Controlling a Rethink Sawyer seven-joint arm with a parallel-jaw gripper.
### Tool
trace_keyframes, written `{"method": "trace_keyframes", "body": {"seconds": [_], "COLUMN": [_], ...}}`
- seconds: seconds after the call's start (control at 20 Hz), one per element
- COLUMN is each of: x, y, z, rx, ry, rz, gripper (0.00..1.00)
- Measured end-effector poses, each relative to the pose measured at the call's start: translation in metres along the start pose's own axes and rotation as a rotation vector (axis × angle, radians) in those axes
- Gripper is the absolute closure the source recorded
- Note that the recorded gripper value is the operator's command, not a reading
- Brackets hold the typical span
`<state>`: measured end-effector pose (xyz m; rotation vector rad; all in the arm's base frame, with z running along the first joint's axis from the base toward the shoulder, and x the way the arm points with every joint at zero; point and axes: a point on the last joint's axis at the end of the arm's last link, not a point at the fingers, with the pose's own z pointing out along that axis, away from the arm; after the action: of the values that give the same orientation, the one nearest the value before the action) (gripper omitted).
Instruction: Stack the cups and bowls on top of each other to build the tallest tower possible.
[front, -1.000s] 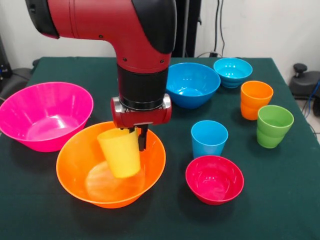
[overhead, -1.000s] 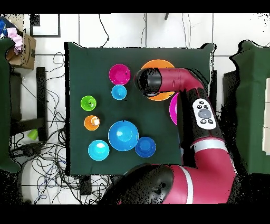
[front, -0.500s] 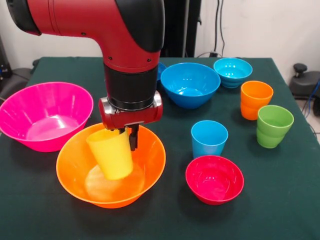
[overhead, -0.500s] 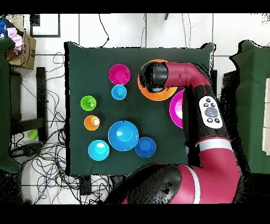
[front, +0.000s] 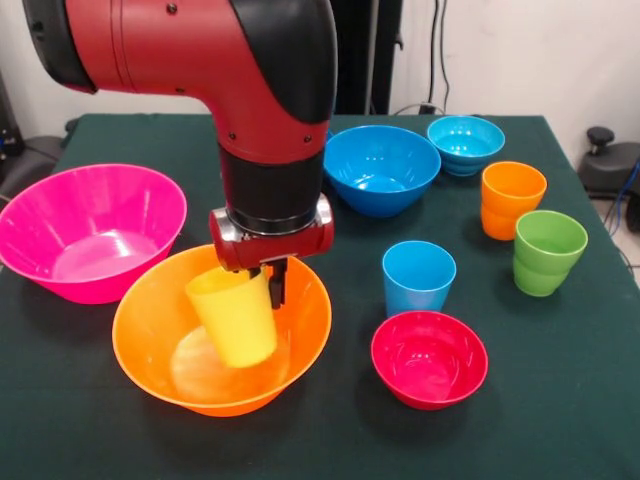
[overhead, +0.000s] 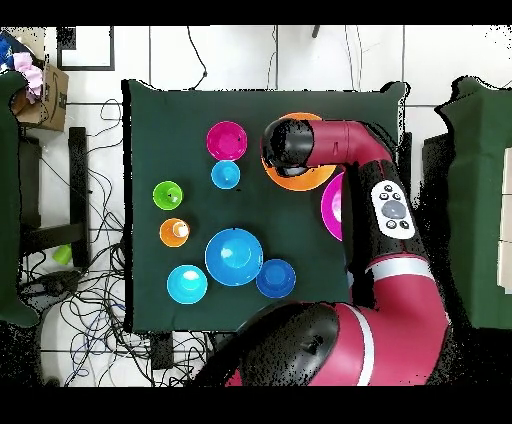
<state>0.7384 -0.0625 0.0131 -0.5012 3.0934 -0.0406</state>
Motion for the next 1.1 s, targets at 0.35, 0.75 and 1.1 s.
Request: {"method": "trace_keyframes", "body": {"seconds": [0.35,0.75,1.1], "x": [-0.002,-0.018,-0.031], "y": [0.022,0.010,-0.001], "z": [0.027,0.034,0.035], "rx": [-0.025,-0.014,-0.003], "ry": [0.020,-0.009,-0.034], "rz": [-0.017,0.003,0.021], "gripper": [1.00,1.00,1.00]}}
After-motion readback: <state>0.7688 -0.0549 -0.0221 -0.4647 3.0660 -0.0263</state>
